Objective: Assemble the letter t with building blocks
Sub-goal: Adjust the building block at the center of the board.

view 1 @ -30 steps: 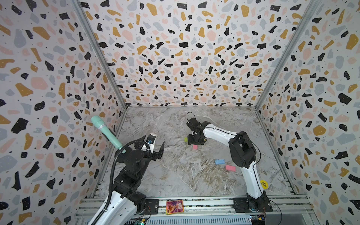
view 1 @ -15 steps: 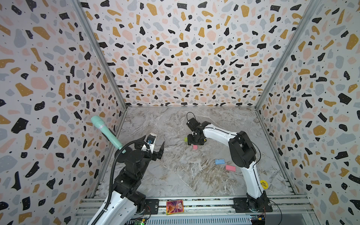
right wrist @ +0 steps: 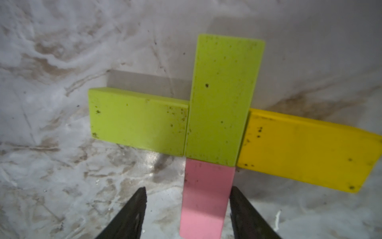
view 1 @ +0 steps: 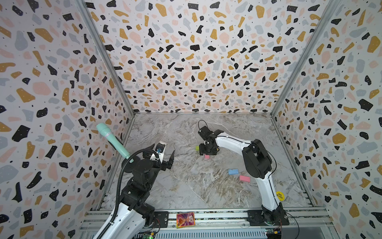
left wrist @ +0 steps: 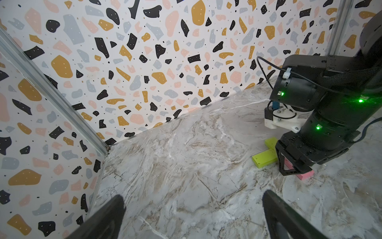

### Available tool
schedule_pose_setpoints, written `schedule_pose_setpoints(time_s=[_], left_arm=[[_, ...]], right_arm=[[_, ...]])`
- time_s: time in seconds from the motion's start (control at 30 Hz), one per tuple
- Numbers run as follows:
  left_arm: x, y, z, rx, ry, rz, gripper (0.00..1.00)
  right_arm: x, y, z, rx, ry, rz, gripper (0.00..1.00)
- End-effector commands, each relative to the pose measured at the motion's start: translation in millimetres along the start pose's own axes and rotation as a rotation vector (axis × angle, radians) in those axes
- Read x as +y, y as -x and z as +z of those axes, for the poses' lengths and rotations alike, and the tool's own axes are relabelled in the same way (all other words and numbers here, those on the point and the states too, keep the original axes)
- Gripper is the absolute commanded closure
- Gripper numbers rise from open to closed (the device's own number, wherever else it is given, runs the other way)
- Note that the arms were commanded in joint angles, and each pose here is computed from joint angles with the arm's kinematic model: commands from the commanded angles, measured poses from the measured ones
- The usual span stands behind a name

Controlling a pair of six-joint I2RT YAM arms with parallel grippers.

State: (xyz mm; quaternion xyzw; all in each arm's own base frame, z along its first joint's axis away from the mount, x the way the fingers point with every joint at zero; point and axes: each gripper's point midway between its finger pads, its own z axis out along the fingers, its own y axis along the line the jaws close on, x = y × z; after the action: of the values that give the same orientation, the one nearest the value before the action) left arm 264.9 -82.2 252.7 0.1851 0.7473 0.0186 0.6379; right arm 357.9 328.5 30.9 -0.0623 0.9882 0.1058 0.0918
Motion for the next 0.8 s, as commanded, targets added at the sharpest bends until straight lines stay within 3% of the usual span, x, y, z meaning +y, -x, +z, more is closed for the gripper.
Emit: schedule_pose_setpoints(time_s=[0.0,0.77], left_arm=[[-1.4,8.3,-1.1,-0.032,-0.01,0.003,0.01],[-2.6,8.0,-0.1,-0.031,-0.016,0.006,0.01]], right_arm=[[-1.5,-10.8,-5.7,0.023,-0.011,-0.005,0.35],[3.8,-22.8,-9.8,0.039,0.003,-0.011,0.35]])
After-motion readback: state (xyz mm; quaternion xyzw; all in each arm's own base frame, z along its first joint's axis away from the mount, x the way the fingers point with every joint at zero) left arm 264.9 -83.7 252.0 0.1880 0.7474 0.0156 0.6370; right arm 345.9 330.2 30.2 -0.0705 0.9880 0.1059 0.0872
